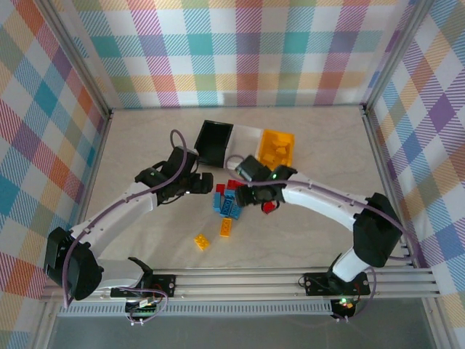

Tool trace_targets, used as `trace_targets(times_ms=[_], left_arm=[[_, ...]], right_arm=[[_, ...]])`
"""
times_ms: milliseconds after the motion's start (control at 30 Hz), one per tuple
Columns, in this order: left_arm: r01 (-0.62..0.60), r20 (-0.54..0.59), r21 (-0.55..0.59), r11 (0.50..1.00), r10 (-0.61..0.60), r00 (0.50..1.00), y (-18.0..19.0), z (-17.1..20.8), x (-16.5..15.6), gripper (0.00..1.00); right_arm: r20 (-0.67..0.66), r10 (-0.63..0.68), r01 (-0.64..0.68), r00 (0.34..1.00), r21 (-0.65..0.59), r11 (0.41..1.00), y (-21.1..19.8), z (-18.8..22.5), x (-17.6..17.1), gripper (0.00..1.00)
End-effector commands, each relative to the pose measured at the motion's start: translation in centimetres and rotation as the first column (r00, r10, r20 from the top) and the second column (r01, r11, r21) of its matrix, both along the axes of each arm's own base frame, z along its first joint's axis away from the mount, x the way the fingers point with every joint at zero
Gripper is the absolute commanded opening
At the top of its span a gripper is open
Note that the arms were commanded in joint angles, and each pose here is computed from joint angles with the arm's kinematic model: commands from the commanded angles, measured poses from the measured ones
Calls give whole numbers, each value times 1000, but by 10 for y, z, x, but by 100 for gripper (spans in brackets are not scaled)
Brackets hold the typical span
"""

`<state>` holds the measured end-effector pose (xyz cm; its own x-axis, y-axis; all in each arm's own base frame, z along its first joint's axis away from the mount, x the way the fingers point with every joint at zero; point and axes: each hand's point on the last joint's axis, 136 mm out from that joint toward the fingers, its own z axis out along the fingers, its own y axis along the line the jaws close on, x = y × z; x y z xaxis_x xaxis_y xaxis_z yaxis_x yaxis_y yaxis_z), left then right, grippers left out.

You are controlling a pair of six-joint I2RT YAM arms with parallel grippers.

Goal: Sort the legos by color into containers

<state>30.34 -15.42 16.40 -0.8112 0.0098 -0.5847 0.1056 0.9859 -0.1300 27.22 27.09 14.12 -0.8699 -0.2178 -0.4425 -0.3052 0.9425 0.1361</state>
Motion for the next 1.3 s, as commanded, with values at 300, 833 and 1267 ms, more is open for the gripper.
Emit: trace_targets(times_ms=[300, 833, 1267], left_arm=[[-26, -43, -42, 999, 24, 999, 11, -11, -21, 91], [-22, -56, -37, 999, 20, 998, 15, -14, -27, 92], [-28, -56, -49, 998, 25, 998, 19, -14, -34, 92]], right_arm=[[141, 46, -42, 989, -30, 999, 17, 36, 158, 65], [110, 59, -53, 992, -58, 997, 26, -4, 224, 66], [105, 63, -60, 993, -35, 998, 26, -5, 217, 78]])
